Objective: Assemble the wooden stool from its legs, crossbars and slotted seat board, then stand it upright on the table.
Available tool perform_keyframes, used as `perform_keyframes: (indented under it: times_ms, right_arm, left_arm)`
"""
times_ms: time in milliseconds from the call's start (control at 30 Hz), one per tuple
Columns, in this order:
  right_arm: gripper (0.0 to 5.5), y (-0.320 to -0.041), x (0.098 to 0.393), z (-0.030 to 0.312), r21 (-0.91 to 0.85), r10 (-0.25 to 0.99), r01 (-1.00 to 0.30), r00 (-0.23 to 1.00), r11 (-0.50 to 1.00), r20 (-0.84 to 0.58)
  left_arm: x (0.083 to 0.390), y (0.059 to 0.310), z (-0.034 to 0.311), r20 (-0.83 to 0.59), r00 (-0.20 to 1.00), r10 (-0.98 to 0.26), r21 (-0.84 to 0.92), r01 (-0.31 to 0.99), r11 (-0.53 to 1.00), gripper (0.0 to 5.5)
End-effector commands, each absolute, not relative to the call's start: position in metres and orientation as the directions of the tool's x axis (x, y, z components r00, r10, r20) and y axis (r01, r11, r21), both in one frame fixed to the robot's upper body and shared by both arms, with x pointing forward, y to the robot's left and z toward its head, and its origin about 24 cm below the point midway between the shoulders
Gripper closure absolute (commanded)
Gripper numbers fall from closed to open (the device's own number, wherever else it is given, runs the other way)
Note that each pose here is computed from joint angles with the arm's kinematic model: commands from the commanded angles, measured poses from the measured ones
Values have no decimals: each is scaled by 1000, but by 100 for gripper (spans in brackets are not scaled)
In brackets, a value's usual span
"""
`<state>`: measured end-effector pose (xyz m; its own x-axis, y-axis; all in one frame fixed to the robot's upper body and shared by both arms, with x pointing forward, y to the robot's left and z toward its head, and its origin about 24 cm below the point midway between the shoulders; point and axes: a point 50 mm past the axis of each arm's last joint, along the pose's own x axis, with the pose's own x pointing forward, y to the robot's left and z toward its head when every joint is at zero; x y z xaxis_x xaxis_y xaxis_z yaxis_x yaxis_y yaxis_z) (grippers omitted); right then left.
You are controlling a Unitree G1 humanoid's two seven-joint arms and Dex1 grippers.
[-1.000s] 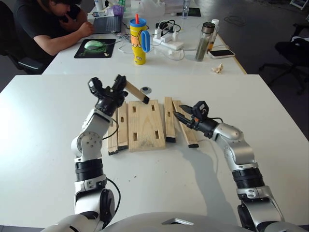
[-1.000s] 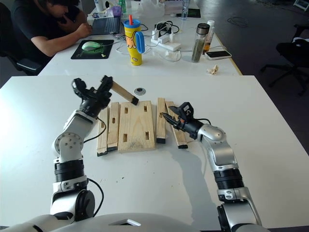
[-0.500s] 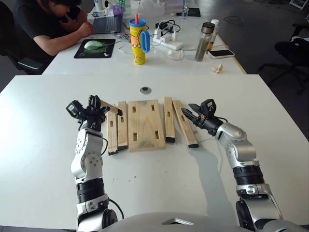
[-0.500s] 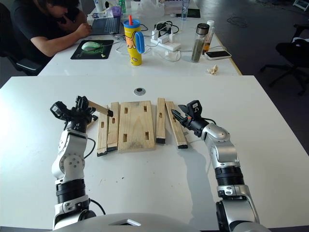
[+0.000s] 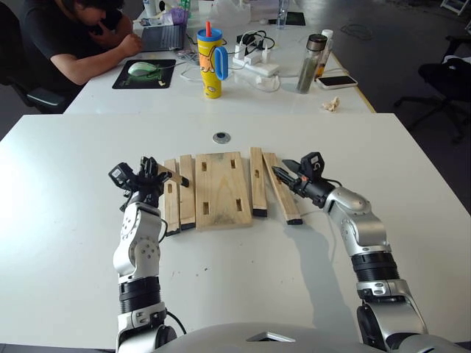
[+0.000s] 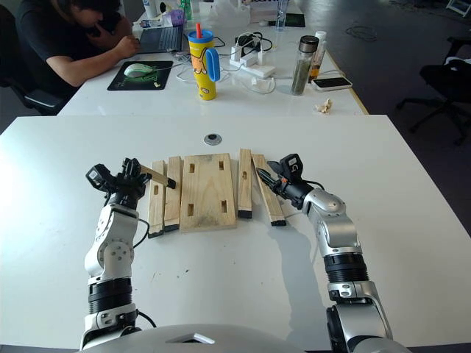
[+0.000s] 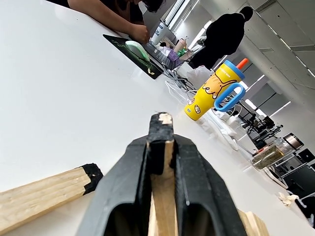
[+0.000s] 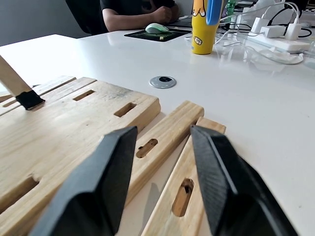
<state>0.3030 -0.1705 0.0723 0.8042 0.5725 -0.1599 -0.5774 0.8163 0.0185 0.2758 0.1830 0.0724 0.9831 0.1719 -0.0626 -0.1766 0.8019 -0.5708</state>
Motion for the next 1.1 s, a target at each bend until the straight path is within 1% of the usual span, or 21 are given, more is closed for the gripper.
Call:
perform_keyframes:
  times_ms: [33,267,467,567,667,900,1000,1100]
  right_arm:
    - [350,-166,304,77,9,574,-579,805,815,-153]
    - [350,-161,294,72,29,576,-580,799,814,-173]
    - [350,-156,285,69,37,580,-585,792,810,-192]
    - [350,-155,283,69,34,580,-586,790,810,-200]
    - [350,-153,283,71,35,582,-588,788,808,-204]
    - [350,-152,285,71,34,581,-588,786,808,-211]
    - [350,-152,287,70,36,574,-581,792,813,-209]
    - [350,-151,289,70,36,574,-580,793,814,-204]
  left_arm:
    - [268,182,55,-186,962,198,-390,-257,884,506]
    - [253,176,40,-275,939,207,-185,-263,947,506]
    - [240,170,22,-340,924,174,-2,-186,983,506]
    - [237,164,15,-359,921,150,55,-140,989,506]
    - [233,163,6,-385,913,136,80,-114,990,506]
    - [220,163,-16,-452,888,84,60,-64,996,506]
    - [228,163,-11,-423,903,77,70,-52,996,506]
    - [239,161,1,-345,937,53,76,-29,997,506]
